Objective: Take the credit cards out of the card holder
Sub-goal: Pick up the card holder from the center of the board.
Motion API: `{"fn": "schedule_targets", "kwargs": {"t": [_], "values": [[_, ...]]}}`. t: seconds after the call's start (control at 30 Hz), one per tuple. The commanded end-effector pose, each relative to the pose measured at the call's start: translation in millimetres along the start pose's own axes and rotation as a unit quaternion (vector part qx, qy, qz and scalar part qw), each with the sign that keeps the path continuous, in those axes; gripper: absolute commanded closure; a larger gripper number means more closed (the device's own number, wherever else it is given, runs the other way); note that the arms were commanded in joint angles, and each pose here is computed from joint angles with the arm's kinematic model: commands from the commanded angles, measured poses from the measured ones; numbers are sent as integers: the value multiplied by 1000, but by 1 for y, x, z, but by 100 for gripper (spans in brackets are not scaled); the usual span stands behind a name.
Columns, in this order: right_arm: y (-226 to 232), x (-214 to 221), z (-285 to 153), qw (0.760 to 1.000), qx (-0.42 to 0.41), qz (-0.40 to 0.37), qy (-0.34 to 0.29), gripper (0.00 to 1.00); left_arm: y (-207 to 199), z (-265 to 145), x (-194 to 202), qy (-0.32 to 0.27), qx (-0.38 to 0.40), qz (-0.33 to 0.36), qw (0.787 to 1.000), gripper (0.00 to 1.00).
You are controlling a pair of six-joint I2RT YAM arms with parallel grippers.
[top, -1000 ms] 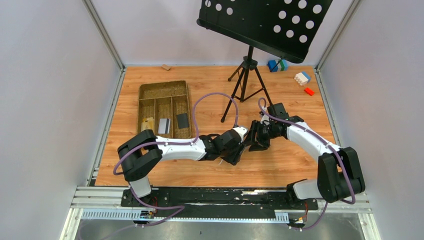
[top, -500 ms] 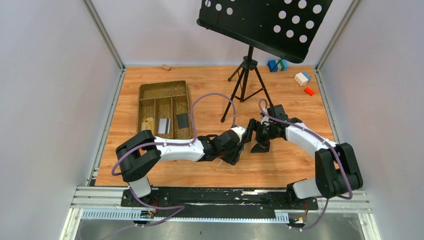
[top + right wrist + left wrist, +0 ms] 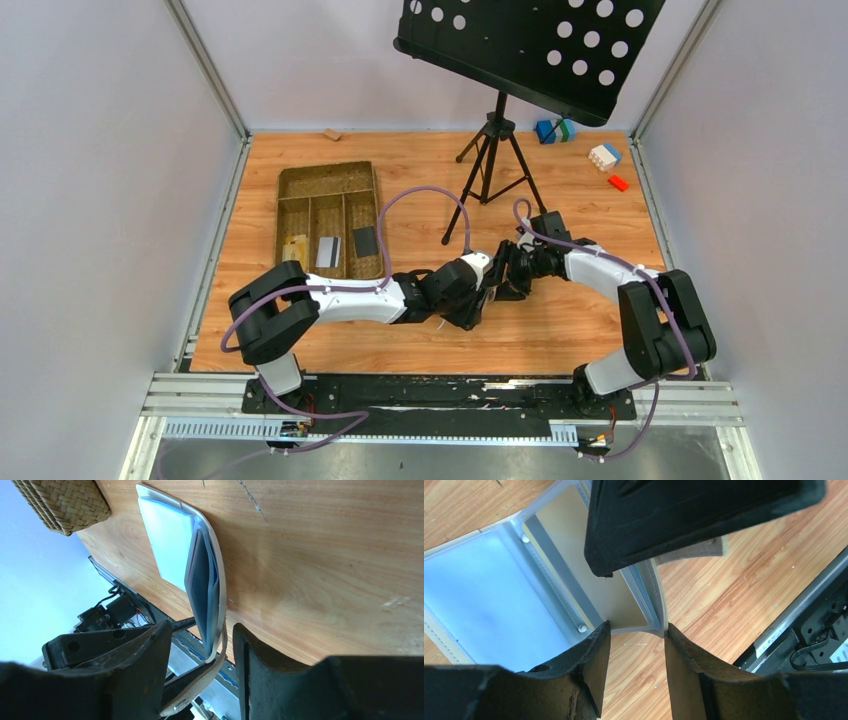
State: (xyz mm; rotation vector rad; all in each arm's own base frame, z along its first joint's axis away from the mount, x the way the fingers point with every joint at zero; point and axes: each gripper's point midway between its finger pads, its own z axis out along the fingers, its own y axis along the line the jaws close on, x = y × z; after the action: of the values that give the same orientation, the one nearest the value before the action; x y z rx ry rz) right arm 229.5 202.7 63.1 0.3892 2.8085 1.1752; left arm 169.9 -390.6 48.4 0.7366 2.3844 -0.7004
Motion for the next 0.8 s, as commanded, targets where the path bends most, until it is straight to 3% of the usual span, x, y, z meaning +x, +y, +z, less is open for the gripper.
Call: {"fn": "schedule_targets", "kwargs": {"t": [0.0,0.17,0.4,0.5,0.77], "values": [[4,0,5,1000,-17,-6,2,54,-16,-12,-20,-33,35,-14,999,50],[-1,2,9,1000,-16,-3,9,67,-17,-13,-21,-33,40,-21,998,50],[2,0,5,1000,-10,-20,6,100,-22,-26,-36,-53,49,-33,997,40],[2,-1,2,999,-3,-37,5,100,-22,-41,-43,-63,48,-41,996,35],[17,1,-10,994,-52,-92,3,100,-7,-80,-50,-89,76,-124,985,35]]}}
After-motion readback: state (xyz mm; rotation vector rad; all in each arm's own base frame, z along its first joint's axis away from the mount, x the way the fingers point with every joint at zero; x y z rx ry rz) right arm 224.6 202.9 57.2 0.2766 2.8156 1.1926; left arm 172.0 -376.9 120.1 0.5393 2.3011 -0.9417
